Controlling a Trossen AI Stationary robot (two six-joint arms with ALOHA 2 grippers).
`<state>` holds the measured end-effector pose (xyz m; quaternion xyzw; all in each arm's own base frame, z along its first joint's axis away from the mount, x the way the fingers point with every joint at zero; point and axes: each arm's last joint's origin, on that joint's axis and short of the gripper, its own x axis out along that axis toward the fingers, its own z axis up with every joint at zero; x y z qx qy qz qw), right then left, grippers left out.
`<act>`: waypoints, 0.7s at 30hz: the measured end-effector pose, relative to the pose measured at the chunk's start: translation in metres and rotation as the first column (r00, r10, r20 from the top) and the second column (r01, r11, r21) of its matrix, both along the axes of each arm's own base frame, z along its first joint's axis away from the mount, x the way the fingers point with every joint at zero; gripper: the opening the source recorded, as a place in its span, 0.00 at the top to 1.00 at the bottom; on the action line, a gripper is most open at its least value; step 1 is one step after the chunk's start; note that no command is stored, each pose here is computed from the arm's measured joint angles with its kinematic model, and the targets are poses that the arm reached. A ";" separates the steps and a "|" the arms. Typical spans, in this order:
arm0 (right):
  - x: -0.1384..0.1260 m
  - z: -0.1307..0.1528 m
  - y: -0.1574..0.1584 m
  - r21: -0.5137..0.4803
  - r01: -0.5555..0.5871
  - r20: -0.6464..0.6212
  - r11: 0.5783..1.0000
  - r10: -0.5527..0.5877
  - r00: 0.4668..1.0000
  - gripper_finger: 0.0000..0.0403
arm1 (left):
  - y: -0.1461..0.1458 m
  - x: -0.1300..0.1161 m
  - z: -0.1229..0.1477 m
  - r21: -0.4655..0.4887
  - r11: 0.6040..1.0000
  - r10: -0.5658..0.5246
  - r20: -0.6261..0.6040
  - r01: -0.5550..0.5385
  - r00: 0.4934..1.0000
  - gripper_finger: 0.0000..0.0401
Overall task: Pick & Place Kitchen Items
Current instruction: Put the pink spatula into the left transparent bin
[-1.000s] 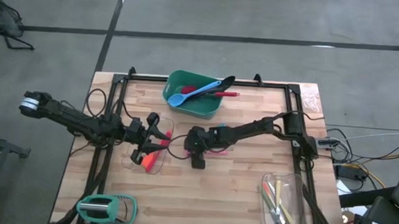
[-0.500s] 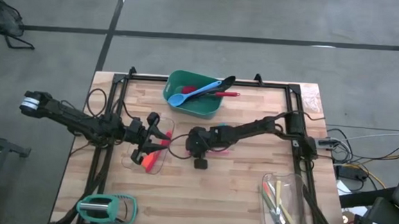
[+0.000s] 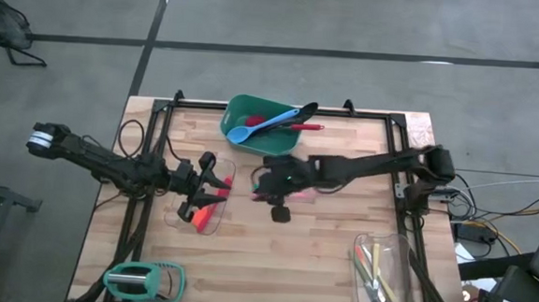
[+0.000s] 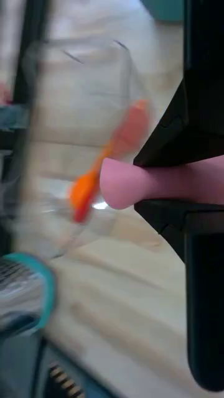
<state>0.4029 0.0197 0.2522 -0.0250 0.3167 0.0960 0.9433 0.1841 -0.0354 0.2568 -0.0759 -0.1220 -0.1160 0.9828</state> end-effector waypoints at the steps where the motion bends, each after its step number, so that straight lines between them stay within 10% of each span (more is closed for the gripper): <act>1: -0.003 0.010 0.000 0.008 -0.010 0.031 1.000 0.009 0.999 0.83 | 0.000 0.000 0.000 0.000 1.000 0.004 -0.005 -0.004 1.000 0.62; 21: -0.021 0.092 0.002 0.046 -0.130 0.475 0.990 0.093 0.875 0.83 | -0.005 0.054 -0.009 0.017 0.981 0.192 -0.192 -0.193 0.962 0.62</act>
